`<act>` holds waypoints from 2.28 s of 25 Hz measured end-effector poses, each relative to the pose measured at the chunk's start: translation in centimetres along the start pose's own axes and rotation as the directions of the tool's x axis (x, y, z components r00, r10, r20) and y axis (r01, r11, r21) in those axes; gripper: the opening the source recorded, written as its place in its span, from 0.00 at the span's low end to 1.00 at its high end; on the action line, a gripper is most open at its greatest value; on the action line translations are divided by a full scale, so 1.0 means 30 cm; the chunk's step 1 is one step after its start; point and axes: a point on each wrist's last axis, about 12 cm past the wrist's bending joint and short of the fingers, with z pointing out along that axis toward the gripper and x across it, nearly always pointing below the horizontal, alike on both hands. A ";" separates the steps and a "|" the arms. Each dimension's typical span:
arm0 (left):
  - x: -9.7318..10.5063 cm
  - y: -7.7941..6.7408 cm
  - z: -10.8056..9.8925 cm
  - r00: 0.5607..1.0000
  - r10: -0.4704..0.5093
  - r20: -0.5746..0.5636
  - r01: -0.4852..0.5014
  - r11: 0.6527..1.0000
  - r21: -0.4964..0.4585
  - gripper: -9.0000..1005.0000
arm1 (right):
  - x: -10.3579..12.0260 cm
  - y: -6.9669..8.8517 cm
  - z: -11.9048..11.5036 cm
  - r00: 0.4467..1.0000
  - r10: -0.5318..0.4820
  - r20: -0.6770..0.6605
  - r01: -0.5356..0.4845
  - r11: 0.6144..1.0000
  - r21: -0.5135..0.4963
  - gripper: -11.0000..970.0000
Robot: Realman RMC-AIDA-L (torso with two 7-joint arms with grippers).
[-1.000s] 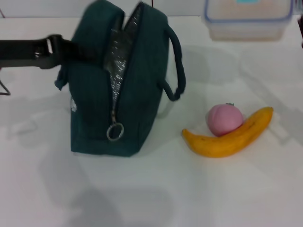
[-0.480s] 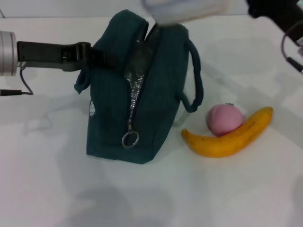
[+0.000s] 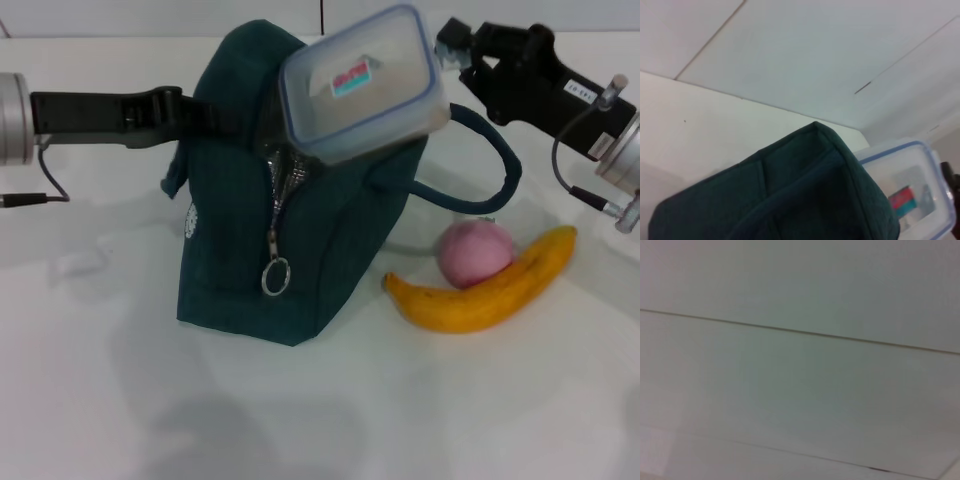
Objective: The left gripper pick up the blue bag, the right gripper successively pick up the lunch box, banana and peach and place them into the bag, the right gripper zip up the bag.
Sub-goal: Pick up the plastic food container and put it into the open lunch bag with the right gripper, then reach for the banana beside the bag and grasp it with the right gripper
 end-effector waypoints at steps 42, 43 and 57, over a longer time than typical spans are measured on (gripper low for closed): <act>0.021 0.056 -0.053 0.997 -0.002 0.081 0.006 0.999 -0.043 0.05 | -0.214 0.278 0.028 0.154 -0.601 -0.784 0.835 0.504 -0.222 0.91; 0.021 0.056 -0.053 0.997 -0.003 0.081 0.006 0.999 -0.043 0.05 | -0.205 0.290 0.043 0.099 -0.587 -0.804 0.838 0.484 -0.250 0.91; 0.025 0.060 -0.039 0.997 -0.016 0.070 0.019 0.999 -0.034 0.05 | 0.023 0.377 0.279 -0.504 -0.329 -0.799 0.746 0.301 -0.594 0.91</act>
